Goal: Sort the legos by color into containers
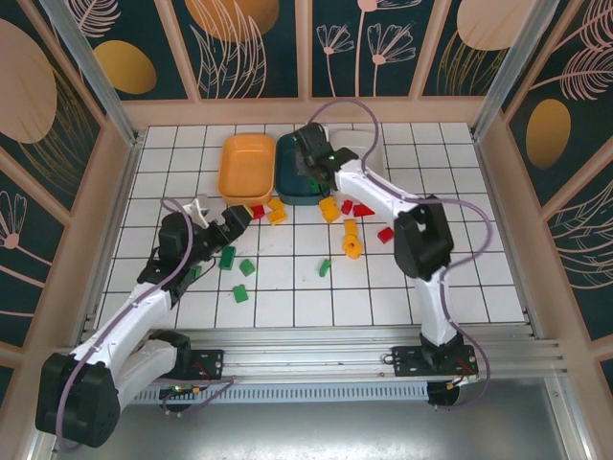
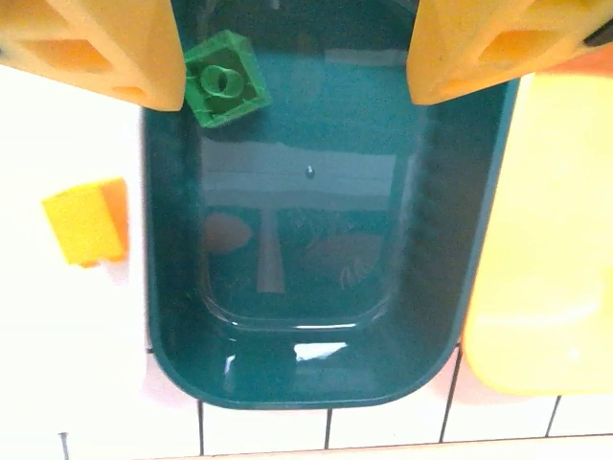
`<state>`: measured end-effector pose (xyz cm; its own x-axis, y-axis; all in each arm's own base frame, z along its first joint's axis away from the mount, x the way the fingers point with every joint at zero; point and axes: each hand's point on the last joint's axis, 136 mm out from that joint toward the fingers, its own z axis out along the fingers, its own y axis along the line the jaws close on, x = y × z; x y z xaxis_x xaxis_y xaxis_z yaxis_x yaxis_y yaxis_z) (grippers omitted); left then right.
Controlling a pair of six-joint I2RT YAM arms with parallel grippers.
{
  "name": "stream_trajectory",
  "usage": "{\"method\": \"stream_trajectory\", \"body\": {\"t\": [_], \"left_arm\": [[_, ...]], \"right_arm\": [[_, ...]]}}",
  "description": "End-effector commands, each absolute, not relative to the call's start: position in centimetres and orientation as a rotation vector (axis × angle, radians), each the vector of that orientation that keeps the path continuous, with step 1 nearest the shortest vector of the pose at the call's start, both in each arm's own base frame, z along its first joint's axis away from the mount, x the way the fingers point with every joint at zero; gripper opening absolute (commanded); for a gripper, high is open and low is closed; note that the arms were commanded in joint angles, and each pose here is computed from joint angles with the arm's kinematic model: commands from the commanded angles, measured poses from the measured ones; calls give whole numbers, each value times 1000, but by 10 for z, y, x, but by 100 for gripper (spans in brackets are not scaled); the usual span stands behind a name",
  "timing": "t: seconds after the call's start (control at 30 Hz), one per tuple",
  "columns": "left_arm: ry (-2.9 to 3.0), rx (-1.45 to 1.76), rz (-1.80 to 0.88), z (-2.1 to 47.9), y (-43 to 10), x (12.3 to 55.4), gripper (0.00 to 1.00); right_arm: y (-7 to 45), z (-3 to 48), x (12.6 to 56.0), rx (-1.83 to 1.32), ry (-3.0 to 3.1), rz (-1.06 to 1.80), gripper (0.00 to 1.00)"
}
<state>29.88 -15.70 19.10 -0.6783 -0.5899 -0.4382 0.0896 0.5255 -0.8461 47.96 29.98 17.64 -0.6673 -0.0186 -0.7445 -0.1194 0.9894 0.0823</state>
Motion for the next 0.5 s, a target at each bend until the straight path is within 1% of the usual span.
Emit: {"method": "stream_trajectory", "body": {"t": [0.0,0.07,0.1,0.17,0.27,0.37,0.47], "left_arm": [[1959,-235,-1258,221,-187,292,98],[1968,-163,-1303,219,-211,285,99],[1957,-132,-1336,221,-220,281,98],[1946,-77,-1388,218,-238,272,99],[1943,-4,-1409,215,-256,264,98],[1964,21,-1413,205,-264,262,98],[1985,10,-1410,195,-266,265,99]], "right_arm": [[222,213,451,90,2208,-11,67],[165,193,419,244,2257,-57,70],[146,179,401,295,2293,-70,72],[88,147,368,478,2372,-85,73],[26,102,315,786,2439,-14,76],[-11,83,278,1009,2377,-2,77],[-29,71,257,1131,2353,-22,79]]}}
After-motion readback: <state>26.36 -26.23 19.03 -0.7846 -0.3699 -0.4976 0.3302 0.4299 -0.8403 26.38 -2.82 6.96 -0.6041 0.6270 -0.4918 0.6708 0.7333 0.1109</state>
